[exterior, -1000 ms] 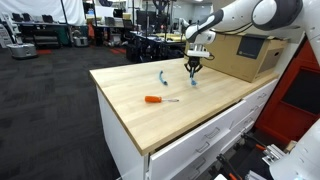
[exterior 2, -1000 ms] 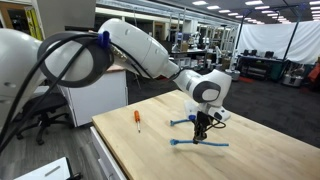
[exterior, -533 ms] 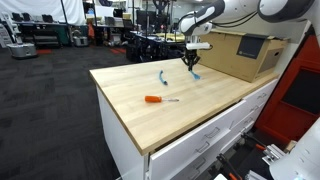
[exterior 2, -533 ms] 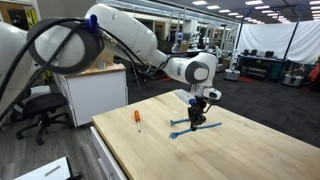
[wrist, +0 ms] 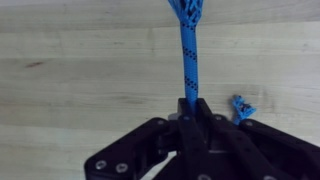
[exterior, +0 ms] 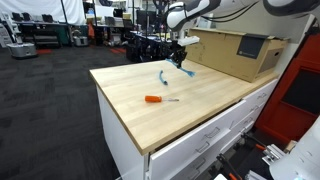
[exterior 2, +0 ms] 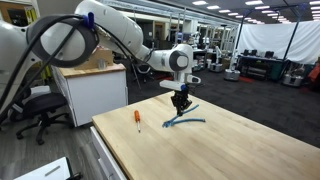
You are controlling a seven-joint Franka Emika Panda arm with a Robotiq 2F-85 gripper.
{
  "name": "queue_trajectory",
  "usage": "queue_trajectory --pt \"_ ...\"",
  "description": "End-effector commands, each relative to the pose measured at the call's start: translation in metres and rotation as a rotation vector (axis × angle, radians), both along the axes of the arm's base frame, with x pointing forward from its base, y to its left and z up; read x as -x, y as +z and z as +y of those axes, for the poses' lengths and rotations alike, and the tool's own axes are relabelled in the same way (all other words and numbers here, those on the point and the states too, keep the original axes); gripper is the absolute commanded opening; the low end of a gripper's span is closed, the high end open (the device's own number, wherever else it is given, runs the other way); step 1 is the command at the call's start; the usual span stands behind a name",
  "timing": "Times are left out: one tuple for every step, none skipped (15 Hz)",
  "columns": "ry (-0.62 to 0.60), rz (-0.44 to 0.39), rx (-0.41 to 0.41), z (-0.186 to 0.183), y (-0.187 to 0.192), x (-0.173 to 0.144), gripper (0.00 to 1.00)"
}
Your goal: Place the rope on the right on top of the rope on the left.
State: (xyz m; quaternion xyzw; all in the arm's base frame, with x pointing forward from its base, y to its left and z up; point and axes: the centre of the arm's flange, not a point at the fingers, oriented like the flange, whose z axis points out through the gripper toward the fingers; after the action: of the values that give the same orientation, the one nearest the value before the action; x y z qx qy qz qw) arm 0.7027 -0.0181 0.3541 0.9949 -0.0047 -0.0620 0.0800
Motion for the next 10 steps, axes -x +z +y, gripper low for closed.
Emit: queue_trajectory --pt "0.194 0.05 0.001 0.021 0.004 -0.006 0.03" --pt "0.245 0.062 -0.001 0.025 0.004 -0.008 0.03" --pt "0.298 0.075 -0.002 0.028 0.005 -0.009 0.03" --pt "0.349 0.087 -0.002 0.03 0.005 -0.011 0.03" --pt "0.401 0.1 -0.001 0.032 0.006 -0.012 0.03" --pt "0.452 0.113 0.005 0.034 0.007 -0.014 0.03" --pt "0.504 0.126 0.011 0.035 0.008 -0.017 0.03" --pt "0.551 0.146 0.019 0.036 0.009 -0.02 0.03" --pt "0.464 0.104 0.004 0.035 0.007 -0.003 0.11" --pt "0.496 0.115 0.007 0.036 0.007 -0.005 0.11"
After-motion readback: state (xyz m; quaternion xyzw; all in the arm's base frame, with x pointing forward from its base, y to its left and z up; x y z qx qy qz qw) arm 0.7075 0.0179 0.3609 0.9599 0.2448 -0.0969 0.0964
